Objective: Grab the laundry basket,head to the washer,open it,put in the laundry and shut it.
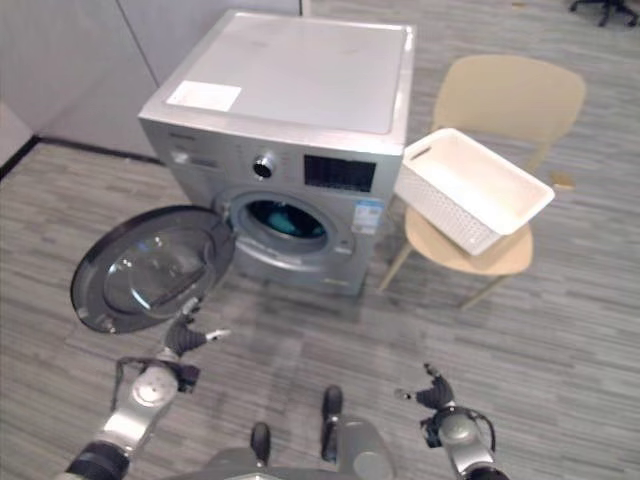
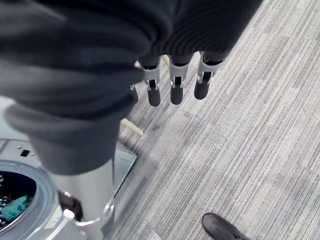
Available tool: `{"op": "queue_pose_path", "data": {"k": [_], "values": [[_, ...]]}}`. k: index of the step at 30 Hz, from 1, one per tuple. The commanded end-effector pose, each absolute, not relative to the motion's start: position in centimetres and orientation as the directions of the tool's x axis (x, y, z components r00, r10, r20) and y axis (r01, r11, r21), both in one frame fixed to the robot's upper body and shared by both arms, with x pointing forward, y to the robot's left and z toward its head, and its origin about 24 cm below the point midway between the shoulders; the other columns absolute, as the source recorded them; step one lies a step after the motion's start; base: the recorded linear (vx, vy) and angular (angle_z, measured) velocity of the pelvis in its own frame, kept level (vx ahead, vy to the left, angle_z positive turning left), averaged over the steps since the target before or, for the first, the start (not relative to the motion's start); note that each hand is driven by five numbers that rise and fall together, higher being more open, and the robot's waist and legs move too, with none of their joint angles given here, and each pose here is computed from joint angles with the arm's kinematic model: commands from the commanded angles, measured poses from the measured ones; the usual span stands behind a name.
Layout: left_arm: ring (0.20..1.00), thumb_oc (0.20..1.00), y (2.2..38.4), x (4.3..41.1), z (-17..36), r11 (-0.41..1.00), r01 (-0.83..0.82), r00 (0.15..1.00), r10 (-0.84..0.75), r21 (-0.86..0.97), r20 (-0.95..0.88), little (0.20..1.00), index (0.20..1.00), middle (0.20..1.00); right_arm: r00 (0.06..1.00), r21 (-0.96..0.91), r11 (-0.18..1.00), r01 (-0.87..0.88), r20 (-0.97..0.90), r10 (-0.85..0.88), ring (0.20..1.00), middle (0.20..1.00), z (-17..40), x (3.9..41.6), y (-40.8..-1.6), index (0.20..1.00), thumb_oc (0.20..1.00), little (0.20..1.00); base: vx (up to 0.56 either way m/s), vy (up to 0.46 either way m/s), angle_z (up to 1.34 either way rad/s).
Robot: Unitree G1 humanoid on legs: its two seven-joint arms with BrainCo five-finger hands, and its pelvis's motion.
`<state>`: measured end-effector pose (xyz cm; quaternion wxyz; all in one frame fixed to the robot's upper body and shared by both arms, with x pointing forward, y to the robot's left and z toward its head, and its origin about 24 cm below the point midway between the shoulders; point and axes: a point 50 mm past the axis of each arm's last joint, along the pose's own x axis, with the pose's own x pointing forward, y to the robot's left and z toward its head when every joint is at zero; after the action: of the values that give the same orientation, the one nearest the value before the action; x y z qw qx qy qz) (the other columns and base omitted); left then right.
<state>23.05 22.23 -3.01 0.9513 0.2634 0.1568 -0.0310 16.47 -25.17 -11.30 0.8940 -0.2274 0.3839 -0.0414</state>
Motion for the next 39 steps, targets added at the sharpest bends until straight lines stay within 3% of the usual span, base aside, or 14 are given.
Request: {"op": "queue_pose_path", "data": {"k": [1, 8, 10, 13, 19, 28, 32, 34, 35, 36, 39], "values": [[1.000, 1.000, 24.4, 24.0, -0.5, 0.798, 0.041, 0.982, 0.078, 0.602, -0.171, 1.000, 1.000, 1.000, 0.709, -0.424, 0.895, -0.139, -0.674, -0.209, 1.000, 1.000, -11.6, 15.5, -24.4, 1.000, 1.000, 1.000, 0.05, 0.129, -0.14], [1.000, 1.000, 29.1, 27.6, 5.4, 0.556, -0.107, 0.987, 0.156, 0.824, 0.023, 1.000, 1.000, 1.000, 0.716, -0.416, 0.890, -0.185, -0.677, -0.168, 1.000, 1.000, -11.5, 15.3, -24.2, 1.000, 1.000, 1.000, 0.07, 0.112, -0.05], [1.000, 1.000, 33.1, 28.8, 7.8, 0.391, -0.154, 0.964, 0.260, 0.907, 0.051, 1.000, 1.000, 1.000, 0.718, -0.424, 0.881, -0.208, -0.678, -0.157, 1.000, 1.000, -11.3, 15.3, -24.6, 1.000, 1.000, 1.000, 0.05, 0.076, -0.21], [1.000, 1.000, 35.7, 29.0, 8.7, 0.297, -0.136, 0.940, 0.339, 0.945, 0.029, 1.000, 1.000, 1.000, 0.725, -0.434, 0.871, -0.229, -0.673, -0.145, 1.000, 1.000, -11.0, 15.5, -24.7, 1.000, 1.000, 1.000, 0.01, 0.050, -0.17], [1.000, 1.000, 39.6, 29.0, 9.7, 0.185, -0.050, 0.881, 0.472, 0.982, -0.044, 1.000, 1.000, 1.000, 0.733, -0.450, 0.850, -0.275, -0.670, -0.118, 1.000, 1.000, -10.8, 16.1, -24.7, 1.000, 1.000, 1.000, -0.05, 0.039, -0.08], [1.000, 1.000, 42.5, 29.6, 14.3, 0.148, -0.160, 0.795, 0.606, 0.976, 0.039, 1.000, 1.000, 1.000, 0.787, -0.441, 0.851, -0.283, -0.614, -0.056, 1.000, 1.000, -9.8, 18.8, -23.2, 1.000, 1.000, 1.000, -0.06, 0.001, -0.01], [1.000, 1.000, 41.5, 29.6, 11.8, 0.228, -0.135, 0.797, 0.603, 0.964, -0.030, 1.000, 1.000, 1.000, 0.780, -0.427, 0.855, -0.294, -0.625, -0.044, 1.000, 1.000, -10.1, 18.9, -22.6, 1.000, 1.000, 1.000, -0.01, 0.000, 0.07], [1.000, 1.000, 38.7, 30.2, 8.6, 0.394, -0.179, 0.835, 0.545, 0.902, -0.072, 1.000, 1.000, 1.000, 0.780, -0.428, 0.859, -0.281, -0.624, -0.055, 1.000, 1.000, -10.2, 18.8, -22.5, 1.000, 1.000, 1.000, -0.02, -0.004, -0.07], [1.000, 1.000, 36.0, 30.2, 6.0, 0.534, -0.217, 0.857, 0.505, 0.817, -0.102, 1.000, 1.000, 1.000, 0.778, -0.424, 0.863, -0.273, -0.625, -0.060, 1.000, 1.000, -10.3, 18.7, -22.2, 1.000, 1.000, 1.000, 0.01, -0.001, 0.04], [1.000, 1.000, 31.1, 29.0, 1.3, 0.719, -0.211, 0.888, 0.424, 0.663, -0.178, 1.000, 1.000, 1.000, 0.776, -0.427, 0.868, -0.255, -0.626, -0.080, 1.000, 1.000, -10.4, 18.7, -22.1, 1.000, 1.000, 1.000, 0.00, 0.000, 0.00], [1.000, 1.000, 24.1, 27.6, -0.8, 0.860, -0.091, 0.958, 0.213, 0.503, -0.191, 1.000, 1.000, 1.000, 0.783, -0.445, 0.866, -0.228, -0.612, -0.108, 1.000, 1.000, -10.1, 18.8, -22.3, 1.000, 1.000, 1.000, 0.04, -0.027, 0.05]]}}
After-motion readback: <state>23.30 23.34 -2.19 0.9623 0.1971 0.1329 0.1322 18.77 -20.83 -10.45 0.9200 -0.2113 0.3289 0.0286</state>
